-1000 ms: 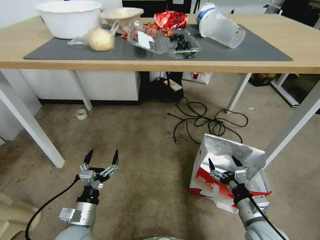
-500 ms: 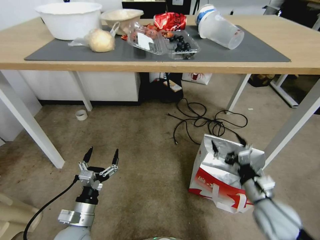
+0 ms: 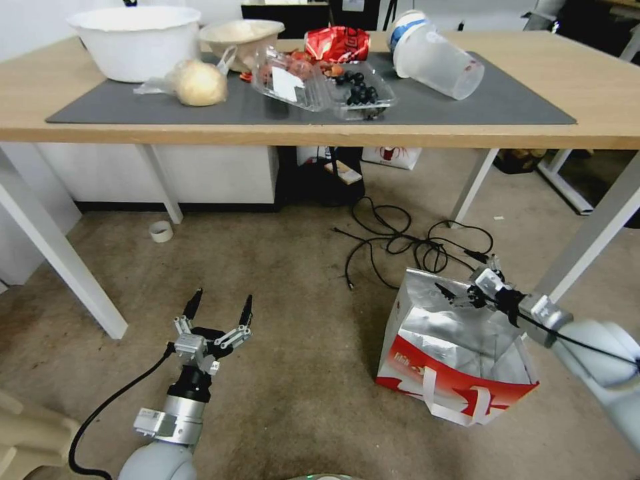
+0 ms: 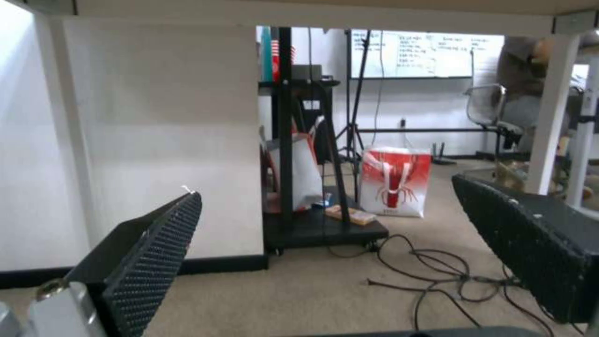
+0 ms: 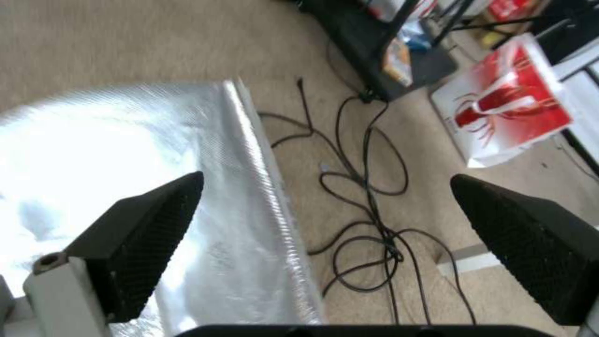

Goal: Pick up the food delivery bag from the floor and place it on the table.

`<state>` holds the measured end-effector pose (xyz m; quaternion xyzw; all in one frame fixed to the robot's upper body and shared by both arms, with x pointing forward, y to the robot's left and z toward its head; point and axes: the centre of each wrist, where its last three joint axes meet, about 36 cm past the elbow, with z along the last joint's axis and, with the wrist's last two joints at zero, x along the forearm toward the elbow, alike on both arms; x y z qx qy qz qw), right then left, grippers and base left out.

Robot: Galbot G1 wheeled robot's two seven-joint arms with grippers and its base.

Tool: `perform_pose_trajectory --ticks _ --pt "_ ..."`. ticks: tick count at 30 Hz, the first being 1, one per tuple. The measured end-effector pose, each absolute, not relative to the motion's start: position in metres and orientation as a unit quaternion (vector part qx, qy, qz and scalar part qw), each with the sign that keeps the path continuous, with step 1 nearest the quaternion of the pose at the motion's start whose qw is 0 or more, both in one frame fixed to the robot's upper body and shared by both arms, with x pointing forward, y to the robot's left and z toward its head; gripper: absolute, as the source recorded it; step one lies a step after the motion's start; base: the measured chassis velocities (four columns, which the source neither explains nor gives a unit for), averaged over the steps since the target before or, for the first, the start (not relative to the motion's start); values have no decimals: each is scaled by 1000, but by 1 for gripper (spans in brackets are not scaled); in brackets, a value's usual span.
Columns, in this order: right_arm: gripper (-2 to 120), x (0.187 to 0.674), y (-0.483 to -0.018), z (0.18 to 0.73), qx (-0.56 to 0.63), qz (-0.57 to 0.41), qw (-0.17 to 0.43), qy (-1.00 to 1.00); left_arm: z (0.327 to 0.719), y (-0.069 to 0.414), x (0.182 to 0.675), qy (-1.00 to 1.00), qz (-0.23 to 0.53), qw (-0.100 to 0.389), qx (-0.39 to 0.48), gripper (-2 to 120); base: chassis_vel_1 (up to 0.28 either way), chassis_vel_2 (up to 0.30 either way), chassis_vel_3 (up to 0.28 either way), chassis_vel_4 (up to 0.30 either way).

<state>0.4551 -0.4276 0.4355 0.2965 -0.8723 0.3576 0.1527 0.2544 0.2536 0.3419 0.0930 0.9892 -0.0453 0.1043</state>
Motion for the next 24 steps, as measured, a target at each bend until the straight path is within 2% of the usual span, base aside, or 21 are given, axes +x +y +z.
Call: perform_pose_trajectory --ticks 7,24 --pt "100 492 -437 407 325 362 219 -846 341 250 249 990 -49 101 85 100 0 0 0 0" --pt "100 515 -427 378 356 348 257 -829 340 248 244 991 -51 101 75 100 0 0 0 0"
